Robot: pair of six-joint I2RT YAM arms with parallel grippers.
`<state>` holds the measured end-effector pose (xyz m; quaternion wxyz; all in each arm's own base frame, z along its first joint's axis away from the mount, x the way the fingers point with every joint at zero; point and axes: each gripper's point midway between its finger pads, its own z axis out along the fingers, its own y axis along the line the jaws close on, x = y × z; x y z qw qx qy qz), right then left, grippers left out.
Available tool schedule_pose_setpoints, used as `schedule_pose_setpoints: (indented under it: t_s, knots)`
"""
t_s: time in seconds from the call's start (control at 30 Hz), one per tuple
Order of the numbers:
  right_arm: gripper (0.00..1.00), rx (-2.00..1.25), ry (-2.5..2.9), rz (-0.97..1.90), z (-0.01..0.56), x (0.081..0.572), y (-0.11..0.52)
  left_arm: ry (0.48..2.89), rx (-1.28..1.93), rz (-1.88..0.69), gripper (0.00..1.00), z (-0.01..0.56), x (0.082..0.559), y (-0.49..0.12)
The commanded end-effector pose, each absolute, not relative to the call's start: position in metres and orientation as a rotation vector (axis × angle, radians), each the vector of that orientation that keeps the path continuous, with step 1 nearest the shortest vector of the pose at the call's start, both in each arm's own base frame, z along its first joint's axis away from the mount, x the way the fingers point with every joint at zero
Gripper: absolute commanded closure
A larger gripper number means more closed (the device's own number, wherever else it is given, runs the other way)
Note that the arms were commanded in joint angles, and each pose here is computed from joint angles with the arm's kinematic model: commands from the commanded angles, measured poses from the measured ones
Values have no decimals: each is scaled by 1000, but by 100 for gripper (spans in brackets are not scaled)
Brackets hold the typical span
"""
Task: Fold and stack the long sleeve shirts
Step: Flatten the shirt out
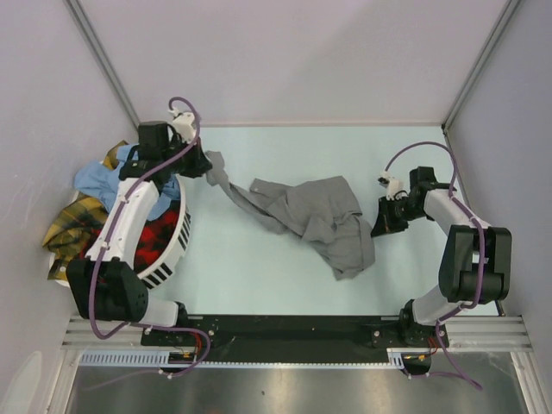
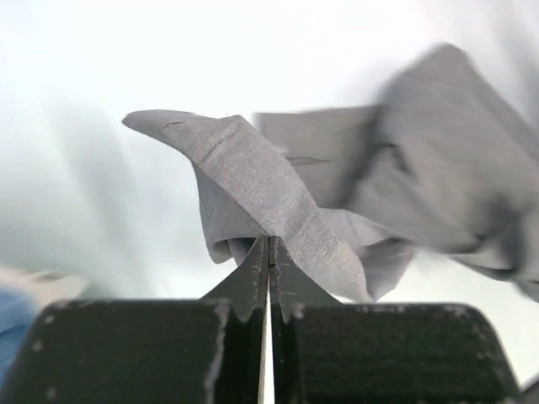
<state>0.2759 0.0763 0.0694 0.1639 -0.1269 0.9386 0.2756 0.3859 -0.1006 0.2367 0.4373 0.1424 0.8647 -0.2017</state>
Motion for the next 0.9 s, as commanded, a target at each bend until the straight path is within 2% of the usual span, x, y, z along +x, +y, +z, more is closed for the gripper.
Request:
schedule_pose_setpoints:
  t_s: [0.0,0.2,0.23,0.27,0.3,0.37,0.4,0.43,0.47,0.53,0.67,0.7,0.87]
  knots:
    - [100,-469,2725,646,63,268,45,2028,399,-386,100,280,383,-80]
    - [100,-608,2754,576,60,256,23,1981,495,-386,100,280,360,-79]
    - [95,-619,2758,613,64,252,26,1955,512,-403,100,287,359,-83]
    - [84,-627,2749,636,68,253,28,1932,510,-423,100,296,360,-86]
    - [65,-640,2726,660,74,256,31,1881,517,-436,100,315,362,-90]
    - [47,-634,2634,700,98,272,39,1834,519,-457,100,335,365,-94]
    - [22,-634,2594,716,108,279,43,1800,527,-461,100,350,366,-96]
    - [14,-634,2517,743,128,290,50,1790,527,-465,100,356,366,-97]
    - [12,-655,2474,756,139,296,57,1793,525,-469,100,356,368,-97]
    - [0,-681,2376,803,165,304,75,1787,533,-478,100,358,369,-99]
    - [0,-803,2323,883,181,298,129,1820,533,-512,100,344,369,-103]
    - [1,-890,2310,907,178,290,154,1831,533,-523,100,338,369,-104]
    - [0,-991,2389,880,140,279,202,1830,547,-535,100,332,364,-108]
